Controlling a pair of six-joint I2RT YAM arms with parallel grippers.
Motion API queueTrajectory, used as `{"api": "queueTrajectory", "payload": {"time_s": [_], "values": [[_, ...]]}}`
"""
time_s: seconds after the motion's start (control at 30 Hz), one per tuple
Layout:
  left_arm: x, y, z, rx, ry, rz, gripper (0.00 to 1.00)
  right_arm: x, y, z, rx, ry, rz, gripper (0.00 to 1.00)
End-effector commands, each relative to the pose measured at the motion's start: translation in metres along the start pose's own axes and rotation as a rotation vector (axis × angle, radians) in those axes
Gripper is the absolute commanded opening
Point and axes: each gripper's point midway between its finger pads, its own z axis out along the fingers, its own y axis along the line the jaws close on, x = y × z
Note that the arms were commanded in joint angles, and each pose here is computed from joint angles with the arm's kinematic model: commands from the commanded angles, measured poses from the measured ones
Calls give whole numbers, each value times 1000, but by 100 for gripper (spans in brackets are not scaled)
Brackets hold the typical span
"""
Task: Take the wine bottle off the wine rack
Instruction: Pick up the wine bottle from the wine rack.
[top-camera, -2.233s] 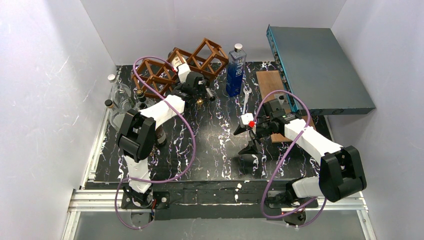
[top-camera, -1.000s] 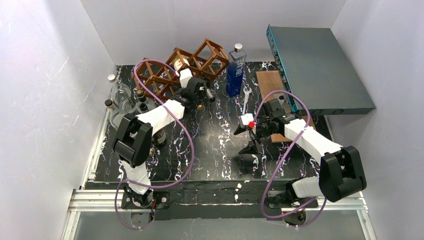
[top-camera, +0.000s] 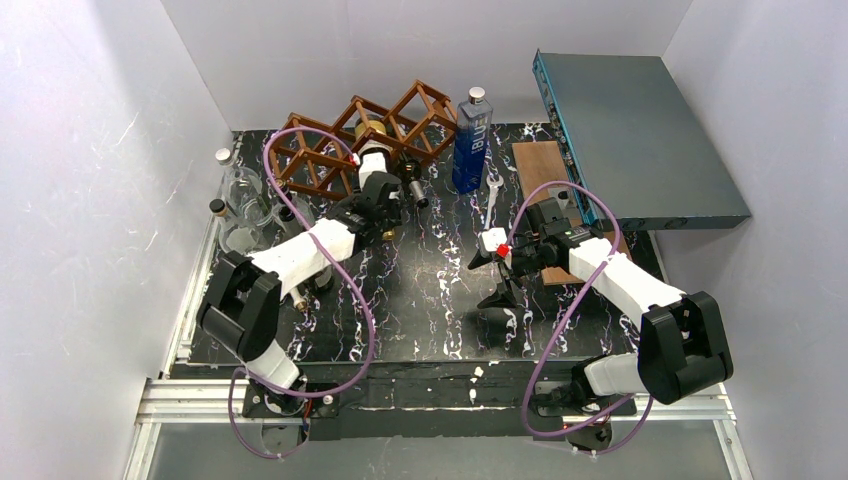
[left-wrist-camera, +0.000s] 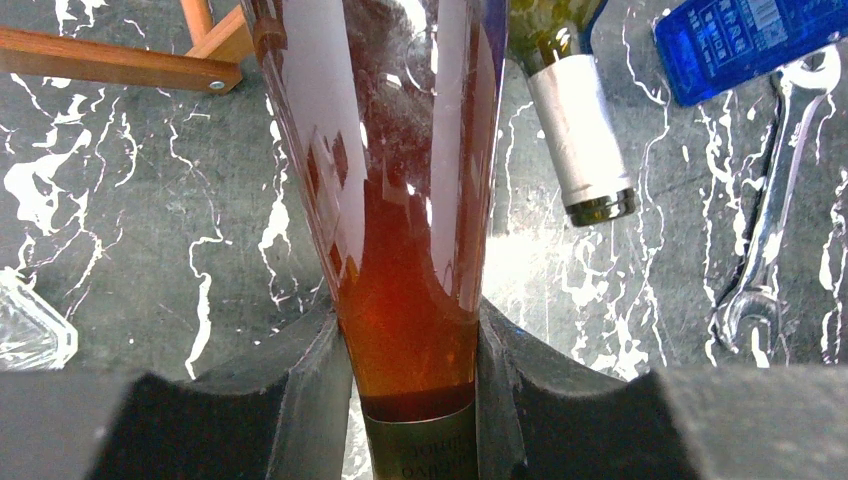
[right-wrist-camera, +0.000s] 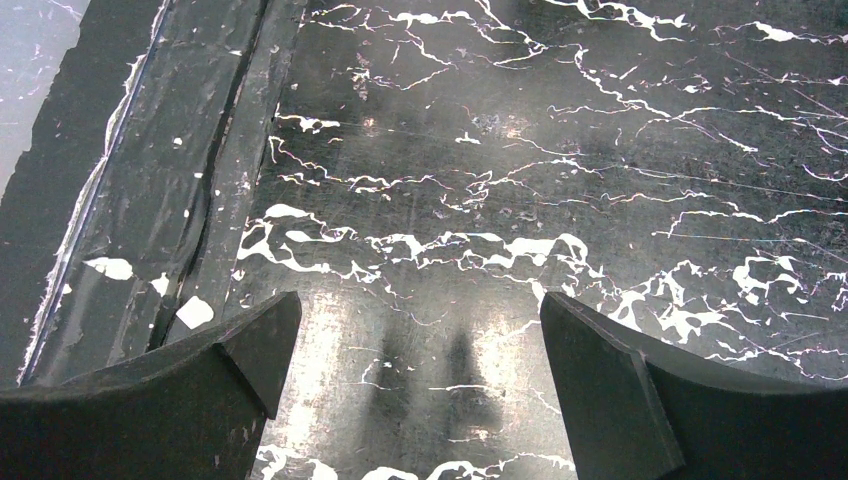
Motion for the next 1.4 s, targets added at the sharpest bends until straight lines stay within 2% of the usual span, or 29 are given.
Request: {"api": "queueTrajectory", "payload": {"time_s": [0.0, 1.37], "values": [[-108, -7, -53, 61, -345, -113, 0, 2, 0, -4, 11, -6, -8, 100], [-113, 10, -102, 152, -453, -155, 0, 7, 1, -2, -3, 3, 3, 100]]}}
